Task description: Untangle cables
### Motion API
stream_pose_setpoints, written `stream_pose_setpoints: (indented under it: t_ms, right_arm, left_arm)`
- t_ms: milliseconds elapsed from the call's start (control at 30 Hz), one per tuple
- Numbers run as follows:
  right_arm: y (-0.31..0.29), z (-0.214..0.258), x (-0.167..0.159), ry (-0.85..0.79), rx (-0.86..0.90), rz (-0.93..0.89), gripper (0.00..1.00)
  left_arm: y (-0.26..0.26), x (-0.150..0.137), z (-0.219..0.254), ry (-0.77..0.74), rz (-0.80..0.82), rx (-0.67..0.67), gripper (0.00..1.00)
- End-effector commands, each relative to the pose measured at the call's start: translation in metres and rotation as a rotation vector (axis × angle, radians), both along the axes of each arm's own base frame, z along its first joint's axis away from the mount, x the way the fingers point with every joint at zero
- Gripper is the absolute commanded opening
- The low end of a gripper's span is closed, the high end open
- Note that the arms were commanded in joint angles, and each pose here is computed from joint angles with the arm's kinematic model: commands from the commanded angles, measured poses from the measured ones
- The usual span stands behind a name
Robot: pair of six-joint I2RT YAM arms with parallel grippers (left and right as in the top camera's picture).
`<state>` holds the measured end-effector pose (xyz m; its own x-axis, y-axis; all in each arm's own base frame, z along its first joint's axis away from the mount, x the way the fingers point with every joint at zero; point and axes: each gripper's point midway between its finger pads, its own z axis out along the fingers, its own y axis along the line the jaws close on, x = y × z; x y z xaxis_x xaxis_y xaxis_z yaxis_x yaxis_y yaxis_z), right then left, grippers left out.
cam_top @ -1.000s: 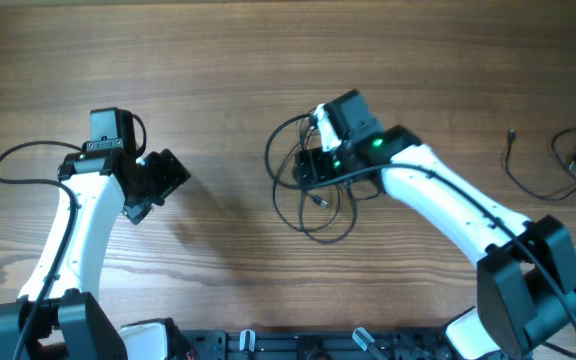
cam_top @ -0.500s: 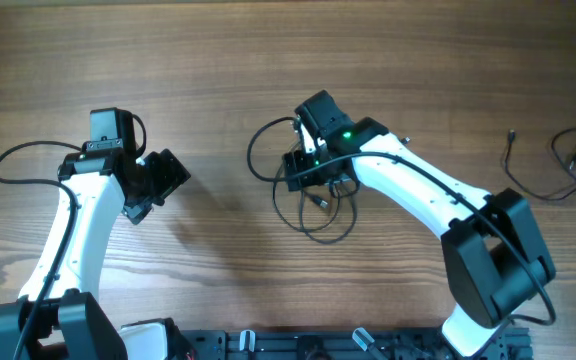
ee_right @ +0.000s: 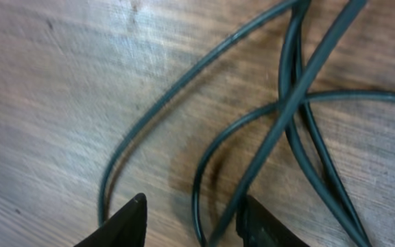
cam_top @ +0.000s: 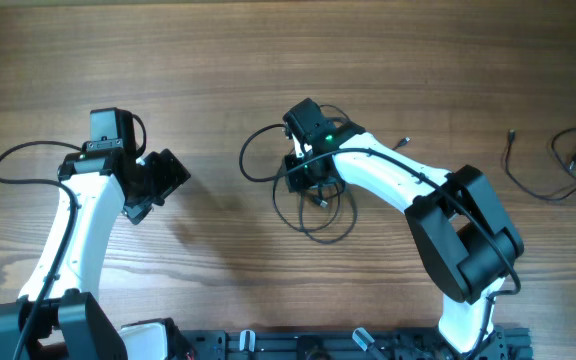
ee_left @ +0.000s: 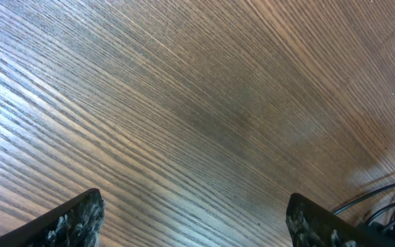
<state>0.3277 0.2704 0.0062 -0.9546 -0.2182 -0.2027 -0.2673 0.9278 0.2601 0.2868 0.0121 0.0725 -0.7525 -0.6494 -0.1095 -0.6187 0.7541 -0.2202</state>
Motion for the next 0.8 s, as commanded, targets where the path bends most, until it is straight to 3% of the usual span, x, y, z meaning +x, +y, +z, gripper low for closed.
stream_pose_setpoints:
  t_ms: [0,200,433,767]
  right_arm:
    - [0.004,-0.004,0.010,-0.014,0.006,-0.059,0.43]
    - [-0.002,-0.005,0.014,-0.013,-0.014,-0.151,0.31]
    - [-0.004,-0.006,0.013,0.012,-0.012,-0.227,0.09]
    - [-0.008,-0.001,0.006,0.039,-0.034,-0.205,0.05]
  left_arm:
    - [0.003,0.001,0.000,-0.002,0.007,0.009,0.87]
    - [0.003,0.001,0.000,-0.003,0.007,0.009,0.87]
    - [0.003,0.001,0.000,-0.002,0.007,0.009,0.87]
    - [0.003,0.001,0.000,0.001,0.007,0.009,0.87]
